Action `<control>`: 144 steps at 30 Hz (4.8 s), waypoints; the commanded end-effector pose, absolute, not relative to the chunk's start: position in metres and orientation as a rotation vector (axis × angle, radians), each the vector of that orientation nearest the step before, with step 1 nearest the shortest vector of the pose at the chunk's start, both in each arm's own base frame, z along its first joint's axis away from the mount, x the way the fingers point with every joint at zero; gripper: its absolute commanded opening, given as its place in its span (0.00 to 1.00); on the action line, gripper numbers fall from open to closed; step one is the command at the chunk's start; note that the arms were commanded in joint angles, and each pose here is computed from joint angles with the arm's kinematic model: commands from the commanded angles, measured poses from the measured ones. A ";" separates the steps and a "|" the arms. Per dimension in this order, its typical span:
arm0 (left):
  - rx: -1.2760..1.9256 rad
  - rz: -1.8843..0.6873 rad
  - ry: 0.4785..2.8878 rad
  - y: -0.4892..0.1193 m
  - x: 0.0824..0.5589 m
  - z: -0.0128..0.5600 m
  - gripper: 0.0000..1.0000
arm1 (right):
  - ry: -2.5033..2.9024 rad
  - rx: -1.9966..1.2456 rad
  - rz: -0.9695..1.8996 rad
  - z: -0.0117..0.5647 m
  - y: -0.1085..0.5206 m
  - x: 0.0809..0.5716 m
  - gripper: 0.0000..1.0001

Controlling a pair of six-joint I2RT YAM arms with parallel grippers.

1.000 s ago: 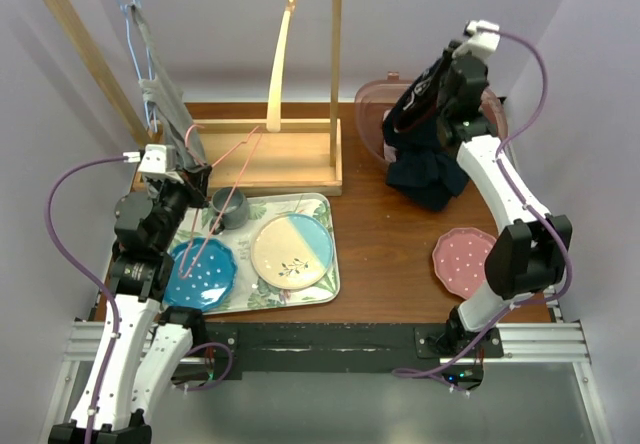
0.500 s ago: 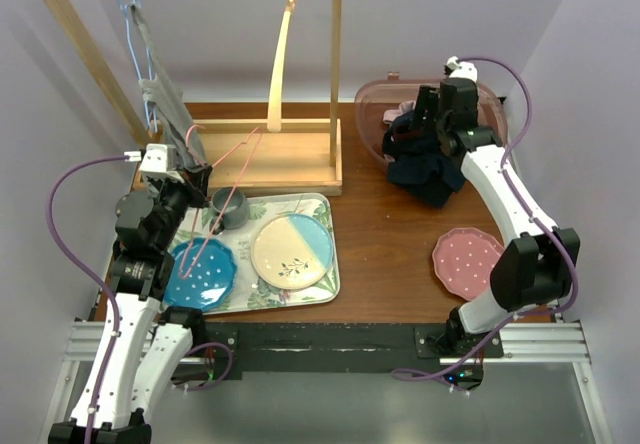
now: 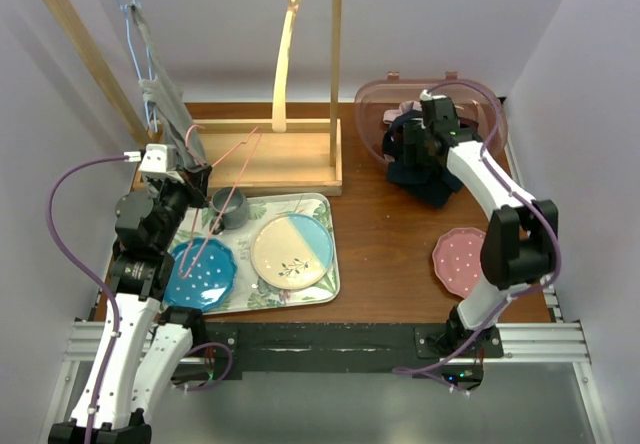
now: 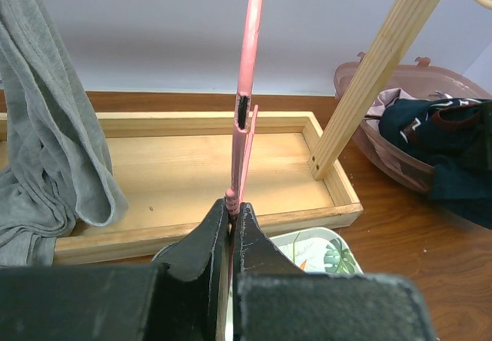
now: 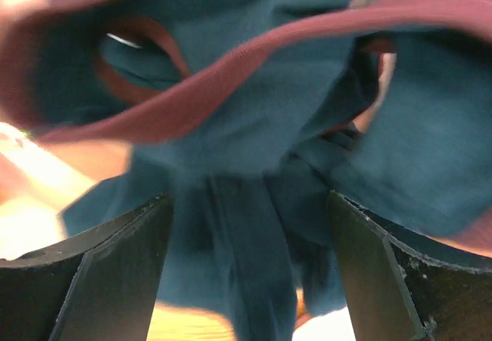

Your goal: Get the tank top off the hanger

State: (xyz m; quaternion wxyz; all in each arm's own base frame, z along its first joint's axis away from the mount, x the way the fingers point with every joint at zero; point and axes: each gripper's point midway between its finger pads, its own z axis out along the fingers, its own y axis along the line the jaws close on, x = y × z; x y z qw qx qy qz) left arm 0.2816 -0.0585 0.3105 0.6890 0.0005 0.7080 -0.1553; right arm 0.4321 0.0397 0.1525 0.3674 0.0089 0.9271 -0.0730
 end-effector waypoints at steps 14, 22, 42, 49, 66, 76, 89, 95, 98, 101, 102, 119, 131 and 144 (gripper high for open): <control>0.013 -0.324 1.532 -0.056 0.284 0.321 0.00 | 1.970 -0.153 -0.350 0.250 0.026 0.524 0.00; 0.016 -0.328 1.536 -0.056 0.285 0.320 0.00 | 1.767 -0.096 -0.315 0.271 0.037 0.581 0.00; -0.010 -0.278 1.588 -0.051 0.316 0.384 0.00 | 2.134 0.075 0.013 0.231 0.057 0.438 0.99; 0.039 -0.261 1.552 -0.055 0.344 0.416 0.00 | 2.009 -0.016 0.266 0.265 0.095 0.357 0.99; -0.022 -0.131 1.385 -0.039 0.428 0.527 0.00 | 1.836 -0.084 0.491 0.294 0.134 0.298 0.99; 0.017 -0.161 1.307 -0.057 0.484 0.556 0.00 | 1.771 -0.148 0.549 0.319 0.132 0.263 0.99; 0.062 -0.145 1.418 -0.074 0.482 0.516 0.36 | 1.746 -0.152 0.582 0.330 0.133 0.254 0.99; -0.001 -0.067 1.440 -0.050 0.436 0.508 0.68 | 1.727 -0.157 0.596 0.338 0.133 0.249 0.99; -0.059 0.013 1.440 -0.030 0.414 0.511 0.71 | 1.726 -0.155 0.605 0.338 0.134 0.247 0.98; -0.145 0.106 1.438 -0.006 0.395 0.518 0.71 | 1.725 -0.155 0.605 0.338 0.133 0.245 0.99; -0.163 0.126 1.436 -0.001 0.391 0.520 0.71 | 1.726 -0.154 0.606 0.337 0.133 0.245 0.99; -0.375 0.180 1.495 0.070 0.407 0.515 0.65 | 1.699 -0.179 0.651 0.342 0.137 0.235 0.98; -0.311 0.109 1.538 0.065 0.439 0.492 0.48 | 1.698 -0.178 0.666 0.342 0.139 0.234 0.99; -0.248 0.074 1.459 0.057 0.440 0.533 0.00 | 1.675 -0.213 0.684 0.345 0.144 0.236 0.98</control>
